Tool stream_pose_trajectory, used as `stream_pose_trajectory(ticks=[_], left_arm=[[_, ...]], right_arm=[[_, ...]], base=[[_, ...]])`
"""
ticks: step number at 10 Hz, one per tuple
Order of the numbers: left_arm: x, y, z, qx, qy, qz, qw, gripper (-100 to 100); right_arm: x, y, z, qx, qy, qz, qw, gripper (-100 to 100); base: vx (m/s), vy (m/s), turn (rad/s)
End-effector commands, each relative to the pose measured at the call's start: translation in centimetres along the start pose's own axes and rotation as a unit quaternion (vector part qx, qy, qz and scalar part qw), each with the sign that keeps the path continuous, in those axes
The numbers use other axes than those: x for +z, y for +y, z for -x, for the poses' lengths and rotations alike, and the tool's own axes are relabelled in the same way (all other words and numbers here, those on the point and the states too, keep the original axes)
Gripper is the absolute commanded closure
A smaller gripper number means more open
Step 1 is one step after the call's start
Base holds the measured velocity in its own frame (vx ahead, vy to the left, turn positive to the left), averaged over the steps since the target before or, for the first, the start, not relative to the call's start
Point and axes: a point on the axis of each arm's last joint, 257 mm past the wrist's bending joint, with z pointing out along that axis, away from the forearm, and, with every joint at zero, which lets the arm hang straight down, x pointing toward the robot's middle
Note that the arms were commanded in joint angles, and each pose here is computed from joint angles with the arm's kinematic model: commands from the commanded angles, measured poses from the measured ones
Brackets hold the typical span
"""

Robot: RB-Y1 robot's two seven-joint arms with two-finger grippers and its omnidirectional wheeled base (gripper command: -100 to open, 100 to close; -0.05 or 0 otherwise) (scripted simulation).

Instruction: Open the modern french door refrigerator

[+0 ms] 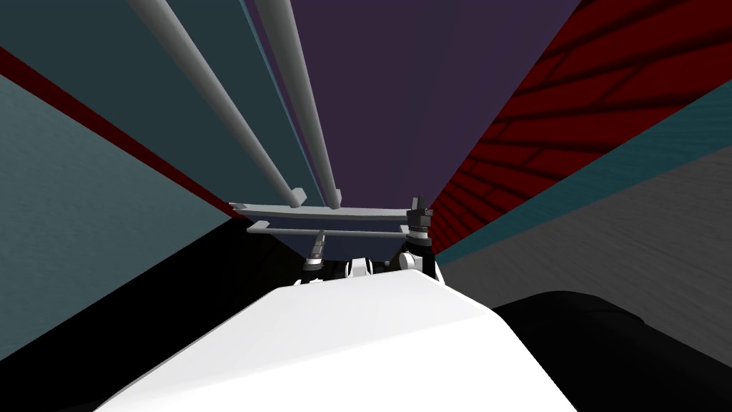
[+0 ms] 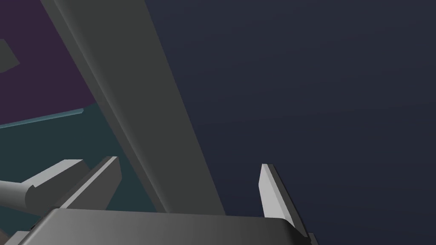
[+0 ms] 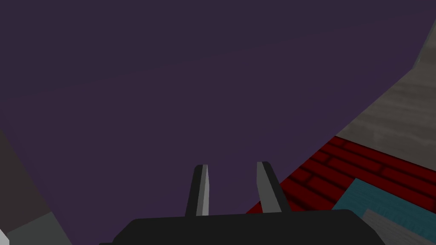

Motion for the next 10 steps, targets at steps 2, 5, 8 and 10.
stream_pose_trajectory(ticks=[2,5,8,10], left_arm=[[-0.4,0.1,-0.2,-0.001,0.0,0.001,1.0,100],[-0.7,-0.5,-0.2,-0.003,-0.005,-0.01,0.9999,100],[0.1,-0.4,0.1,-0.003,0.003,-0.002,1.0,100],[0.3,-0.7,0.1,-0.004,0.004,-0.006,1.0,100]], right_arm=[[-0.1,-0.2,0.0,0.0,0.001,-0.002,1.0,0],[-0.1,-0.2,0.0,0.0,0.001,-0.003,1.0,0],[-0.1,-0.2,0.0,0.0,0.001,-0.003,1.0,0],[-0.1,-0.2,0.0,0.0,0.001,-0.003,1.0,0]], base=[[0.001,0.005,0.002],[0.001,0.014,0.007],[-0.165,0.012,0.015],[-0.159,0.005,0.008]])
